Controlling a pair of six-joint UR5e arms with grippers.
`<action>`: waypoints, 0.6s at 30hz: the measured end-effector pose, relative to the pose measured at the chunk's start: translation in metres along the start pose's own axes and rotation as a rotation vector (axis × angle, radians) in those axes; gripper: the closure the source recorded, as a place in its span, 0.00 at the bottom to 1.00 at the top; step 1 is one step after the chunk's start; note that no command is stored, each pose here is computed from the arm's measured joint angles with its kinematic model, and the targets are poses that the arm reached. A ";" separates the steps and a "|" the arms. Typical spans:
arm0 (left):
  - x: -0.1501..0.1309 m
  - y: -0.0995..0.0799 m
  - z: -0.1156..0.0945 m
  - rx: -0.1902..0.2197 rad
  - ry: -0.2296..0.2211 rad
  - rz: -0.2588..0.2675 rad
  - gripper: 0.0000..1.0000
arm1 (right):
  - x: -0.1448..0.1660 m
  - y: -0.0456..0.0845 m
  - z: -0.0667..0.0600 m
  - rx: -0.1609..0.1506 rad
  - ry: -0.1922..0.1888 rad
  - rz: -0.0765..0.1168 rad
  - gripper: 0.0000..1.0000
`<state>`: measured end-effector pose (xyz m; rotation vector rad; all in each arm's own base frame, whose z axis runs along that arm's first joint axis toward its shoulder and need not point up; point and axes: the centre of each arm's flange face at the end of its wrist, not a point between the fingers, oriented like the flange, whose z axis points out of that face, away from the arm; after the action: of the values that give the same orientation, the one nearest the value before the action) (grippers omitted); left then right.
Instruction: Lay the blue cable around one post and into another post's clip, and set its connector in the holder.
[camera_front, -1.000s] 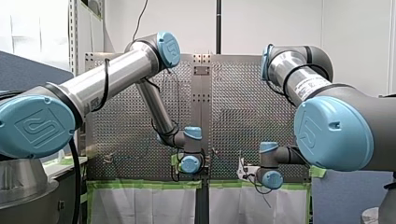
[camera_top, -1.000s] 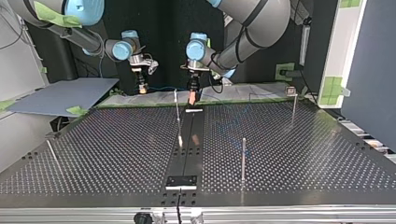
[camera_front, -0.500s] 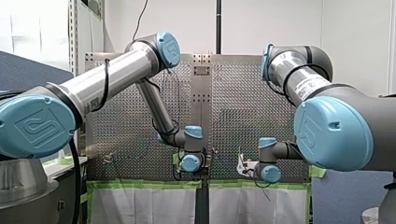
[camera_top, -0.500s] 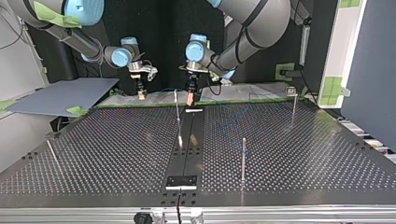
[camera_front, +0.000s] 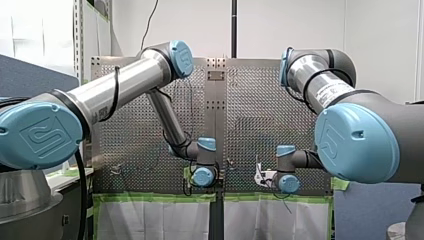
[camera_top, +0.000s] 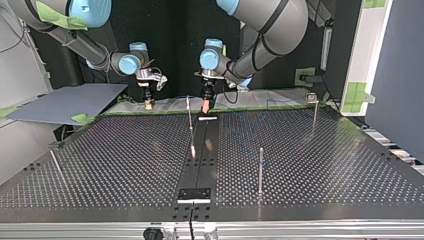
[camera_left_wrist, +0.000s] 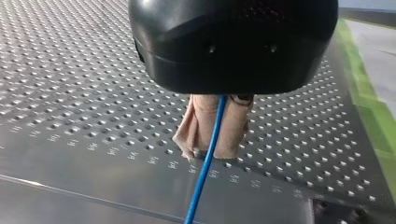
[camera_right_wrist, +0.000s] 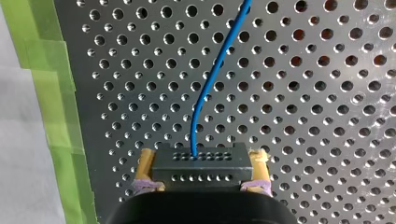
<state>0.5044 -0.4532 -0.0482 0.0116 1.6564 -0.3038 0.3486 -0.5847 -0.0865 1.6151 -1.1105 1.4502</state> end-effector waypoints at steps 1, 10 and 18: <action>0.001 0.000 0.001 0.000 0.001 -0.001 0.93 | 0.001 0.000 0.001 0.000 0.000 0.000 1.00; -0.009 -0.011 0.017 0.010 -0.021 -0.031 0.93 | 0.004 0.005 0.005 -0.006 0.002 0.001 1.00; -0.012 -0.012 0.022 0.030 -0.024 -0.057 0.93 | 0.011 0.011 0.013 -0.015 0.008 0.002 1.00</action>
<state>0.5253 -0.4670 -0.0362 -0.0167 1.6298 -0.3703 0.3434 -0.6021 -0.0783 1.5975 -1.1165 1.4450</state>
